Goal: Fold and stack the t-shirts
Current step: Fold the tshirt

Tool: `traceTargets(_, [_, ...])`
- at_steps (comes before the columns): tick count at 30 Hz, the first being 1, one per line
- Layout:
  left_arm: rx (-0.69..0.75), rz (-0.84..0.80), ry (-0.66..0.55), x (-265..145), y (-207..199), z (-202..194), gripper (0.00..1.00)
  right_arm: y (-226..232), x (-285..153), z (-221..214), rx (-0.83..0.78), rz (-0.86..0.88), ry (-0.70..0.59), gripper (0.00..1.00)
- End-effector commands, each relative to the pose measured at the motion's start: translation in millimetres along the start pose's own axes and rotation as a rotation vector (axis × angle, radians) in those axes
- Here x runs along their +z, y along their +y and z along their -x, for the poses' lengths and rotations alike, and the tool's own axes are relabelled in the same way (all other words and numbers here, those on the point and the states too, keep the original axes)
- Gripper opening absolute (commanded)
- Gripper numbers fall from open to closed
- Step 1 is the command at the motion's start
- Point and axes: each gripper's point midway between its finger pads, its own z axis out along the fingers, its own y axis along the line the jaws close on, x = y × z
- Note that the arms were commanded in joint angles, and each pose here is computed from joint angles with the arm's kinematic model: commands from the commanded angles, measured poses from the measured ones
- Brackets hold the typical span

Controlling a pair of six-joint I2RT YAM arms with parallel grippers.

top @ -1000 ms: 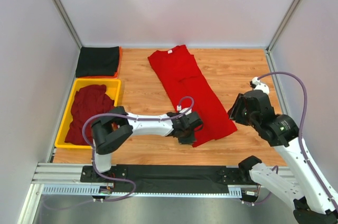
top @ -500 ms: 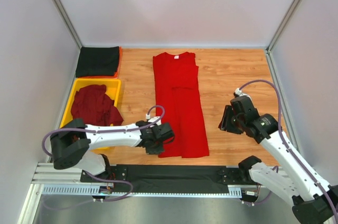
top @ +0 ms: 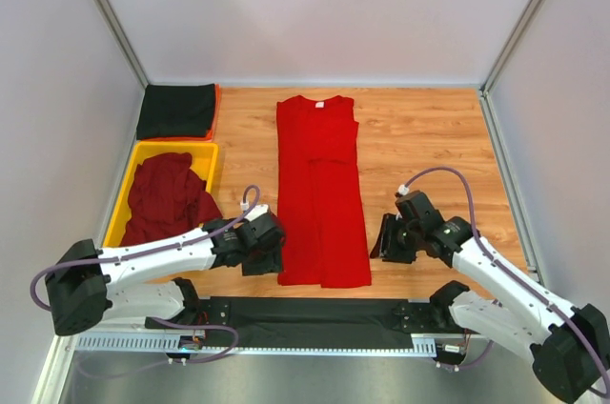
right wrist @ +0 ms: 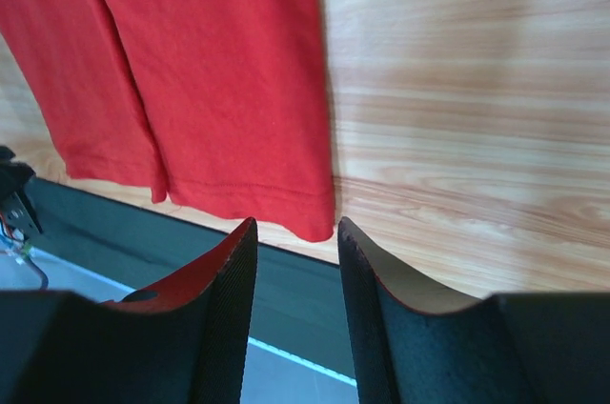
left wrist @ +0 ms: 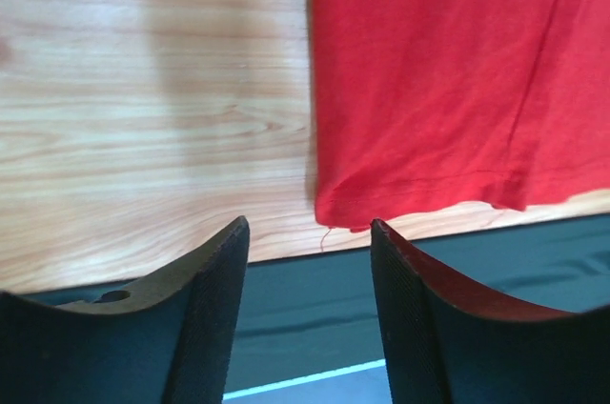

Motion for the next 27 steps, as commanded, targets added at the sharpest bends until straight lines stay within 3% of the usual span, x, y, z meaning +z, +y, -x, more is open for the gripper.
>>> traceTargets(1, [0.053,-0.168,0.059,-1,-25,-4,0.63,15,11,-13,0.007,0.057,0.045,0.41])
traceTargets(6, [0.102,-0.205,0.14,9,-33,-19,0.63,10,29,-36,0.016,0.048,0.097,0.42])
traceTargets(12, [0.112,-0.068,0.211,25,-9,-32,0.53,-5,38,-50,0.028,-0.007,0.113,0.41])
traceTargets(15, [0.106,-0.008,0.209,29,4,-33,0.5,-8,39,-51,0.023,-0.022,0.108,0.4])
traceTargets(27, [0.09,0.042,0.189,25,20,-33,0.53,-20,42,-53,0.013,-0.083,0.114,0.25])
